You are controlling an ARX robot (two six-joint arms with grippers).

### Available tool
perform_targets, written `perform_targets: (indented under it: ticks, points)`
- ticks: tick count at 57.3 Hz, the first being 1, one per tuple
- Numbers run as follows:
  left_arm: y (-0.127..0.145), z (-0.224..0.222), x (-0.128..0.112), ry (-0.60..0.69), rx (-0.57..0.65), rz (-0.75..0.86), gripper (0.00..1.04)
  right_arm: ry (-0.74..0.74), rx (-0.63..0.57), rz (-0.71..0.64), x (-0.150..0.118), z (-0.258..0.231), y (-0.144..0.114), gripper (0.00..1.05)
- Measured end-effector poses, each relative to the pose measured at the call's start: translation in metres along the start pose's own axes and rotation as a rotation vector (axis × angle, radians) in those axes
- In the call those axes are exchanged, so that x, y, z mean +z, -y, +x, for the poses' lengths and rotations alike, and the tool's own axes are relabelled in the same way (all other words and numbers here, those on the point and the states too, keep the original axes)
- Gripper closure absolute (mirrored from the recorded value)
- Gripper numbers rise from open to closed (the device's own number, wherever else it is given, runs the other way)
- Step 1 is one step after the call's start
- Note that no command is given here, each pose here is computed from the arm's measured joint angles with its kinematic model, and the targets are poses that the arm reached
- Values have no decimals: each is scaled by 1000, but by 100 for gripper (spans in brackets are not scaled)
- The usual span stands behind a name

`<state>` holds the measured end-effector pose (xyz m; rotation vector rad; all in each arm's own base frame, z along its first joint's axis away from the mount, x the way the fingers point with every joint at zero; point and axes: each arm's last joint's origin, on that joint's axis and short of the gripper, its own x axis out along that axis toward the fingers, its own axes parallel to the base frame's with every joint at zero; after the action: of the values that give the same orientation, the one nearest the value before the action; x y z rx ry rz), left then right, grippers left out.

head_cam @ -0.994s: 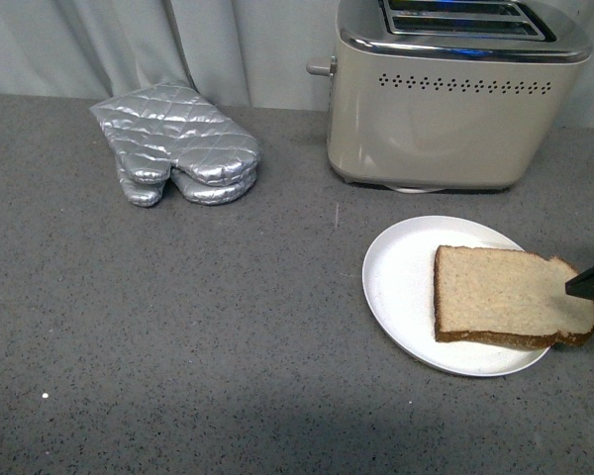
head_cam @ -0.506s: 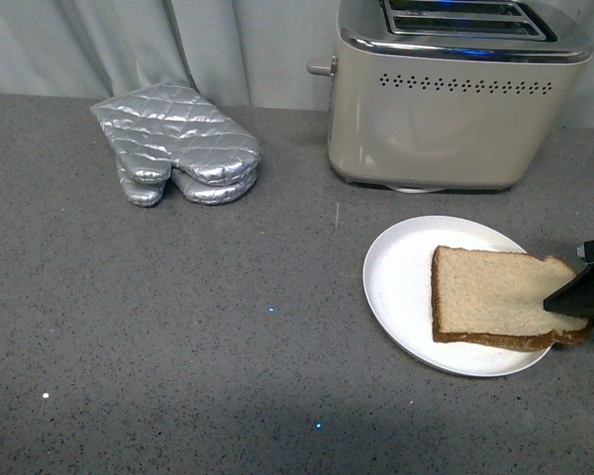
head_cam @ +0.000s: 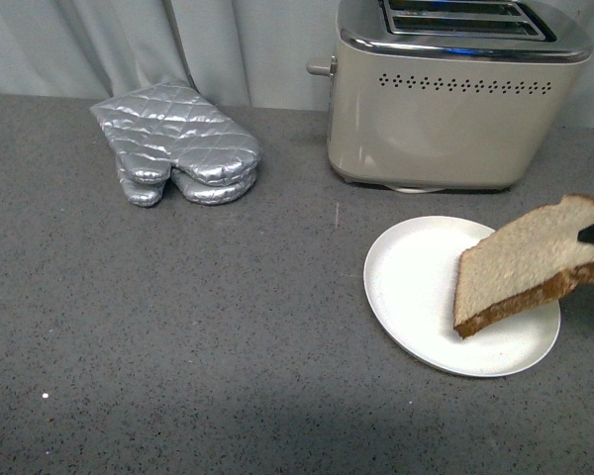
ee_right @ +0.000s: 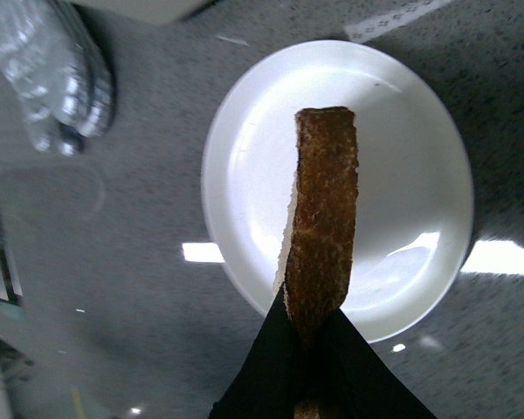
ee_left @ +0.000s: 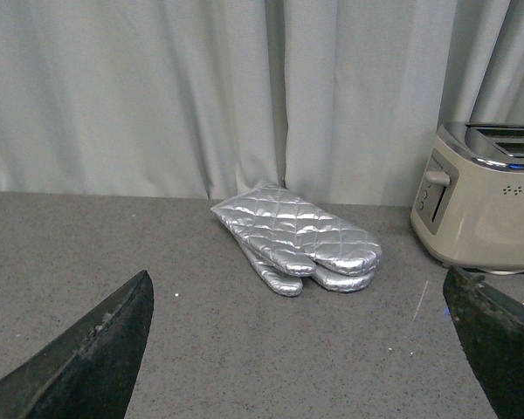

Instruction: Put bread into toaster

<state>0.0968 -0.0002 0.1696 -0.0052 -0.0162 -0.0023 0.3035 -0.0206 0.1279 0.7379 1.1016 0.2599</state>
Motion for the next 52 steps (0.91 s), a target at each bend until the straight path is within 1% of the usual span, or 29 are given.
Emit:
perform_targets:
  ticks: [2, 5, 8, 11, 12, 13, 14, 15, 18, 25, 29, 36, 45, 52]
  points:
    - [0, 0, 0, 0, 0, 0, 7, 35, 21, 73, 1, -12, -13, 104]
    - [0, 0, 0, 0, 0, 0, 7, 89, 40, 141, 2, -25, -28, 104]
    - [0, 0, 0, 0, 0, 0, 7, 176, 61, 225, 2, -46, -55, 104]
    - [0, 0, 0, 0, 0, 0, 7, 293, 50, 310, 3, -64, -79, 104]
    - [0, 0, 0, 0, 0, 0, 7, 309, 46, 313, 3, -66, -82, 104]
    - [0, 0, 0, 0, 0, 0, 7, 356, 45, 356, 5, -72, -92, 104]
    - [0, 0, 0, 0, 0, 0, 7, 383, 51, 366, 6, -76, -98, 104]
    - [0, 0, 0, 0, 0, 0, 7, 437, 48, 398, 9, -79, -107, 104]
    - [0, 0, 0, 0, 0, 0, 7, 499, 37, 434, 12, -81, -120, 104]
    - [0, 0, 0, 0, 0, 0, 7, 583, -2, 481, 19, -73, -140, 104]
    - [0, 0, 0, 0, 0, 0, 7, 618, -25, 537, 24, -66, -150, 104]
    - [0, 0, 0, 0, 0, 0, 7, 675, -21, 593, 39, -57, -165, 104]
    - [0, 0, 0, 0, 0, 0, 7, 696, -24, 636, 57, -39, -183, 104]
    - [0, 0, 0, 0, 0, 0, 7, 678, -61, 665, 67, -22, -189, 104]
